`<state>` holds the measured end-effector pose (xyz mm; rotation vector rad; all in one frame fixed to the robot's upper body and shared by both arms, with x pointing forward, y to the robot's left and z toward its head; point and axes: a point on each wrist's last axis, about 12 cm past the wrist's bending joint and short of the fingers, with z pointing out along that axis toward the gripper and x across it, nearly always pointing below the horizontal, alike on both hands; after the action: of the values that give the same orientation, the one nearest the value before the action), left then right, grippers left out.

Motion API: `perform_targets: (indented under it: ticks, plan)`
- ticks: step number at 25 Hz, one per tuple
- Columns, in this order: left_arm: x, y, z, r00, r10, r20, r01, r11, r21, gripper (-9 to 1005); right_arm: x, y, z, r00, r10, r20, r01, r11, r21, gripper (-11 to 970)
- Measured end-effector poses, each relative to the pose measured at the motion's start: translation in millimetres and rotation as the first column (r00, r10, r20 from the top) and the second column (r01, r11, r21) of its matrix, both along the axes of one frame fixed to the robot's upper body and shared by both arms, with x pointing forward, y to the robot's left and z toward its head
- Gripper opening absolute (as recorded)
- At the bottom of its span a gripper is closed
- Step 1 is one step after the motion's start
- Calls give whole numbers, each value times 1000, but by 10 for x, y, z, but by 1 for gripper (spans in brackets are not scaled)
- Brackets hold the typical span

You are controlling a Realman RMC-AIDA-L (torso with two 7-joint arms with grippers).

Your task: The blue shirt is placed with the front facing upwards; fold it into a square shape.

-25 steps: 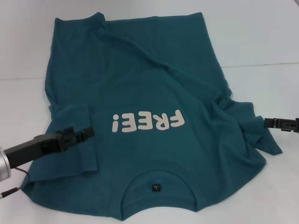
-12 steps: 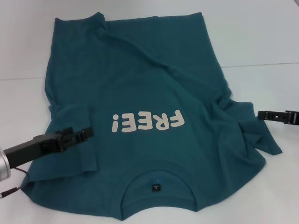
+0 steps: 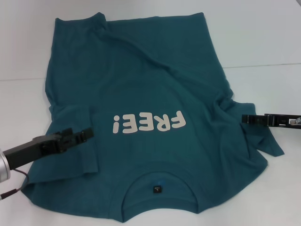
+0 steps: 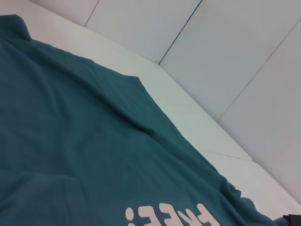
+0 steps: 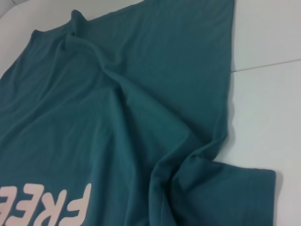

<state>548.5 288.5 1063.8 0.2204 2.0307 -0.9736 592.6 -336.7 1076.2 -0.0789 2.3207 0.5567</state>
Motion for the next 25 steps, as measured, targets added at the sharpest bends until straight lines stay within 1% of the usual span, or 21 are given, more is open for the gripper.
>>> perform_targets:
  ticks: [5,17,25]
  plan:
    - [-2,4,-3,1000,3,-1,-3,1000,1,912,-5,8,-48,1000,-11,-10,11,1000,3,909]
    - [-2,20,-14,1000,14,-3,-14,1000,6,913,8,22,-81,1000,-26,-12,26,1000,8,908]
    - [-6,24,-17,1000,16,-4,-16,1000,6,913,10,-3,-84,999,-42,-14,43,998,35,612]
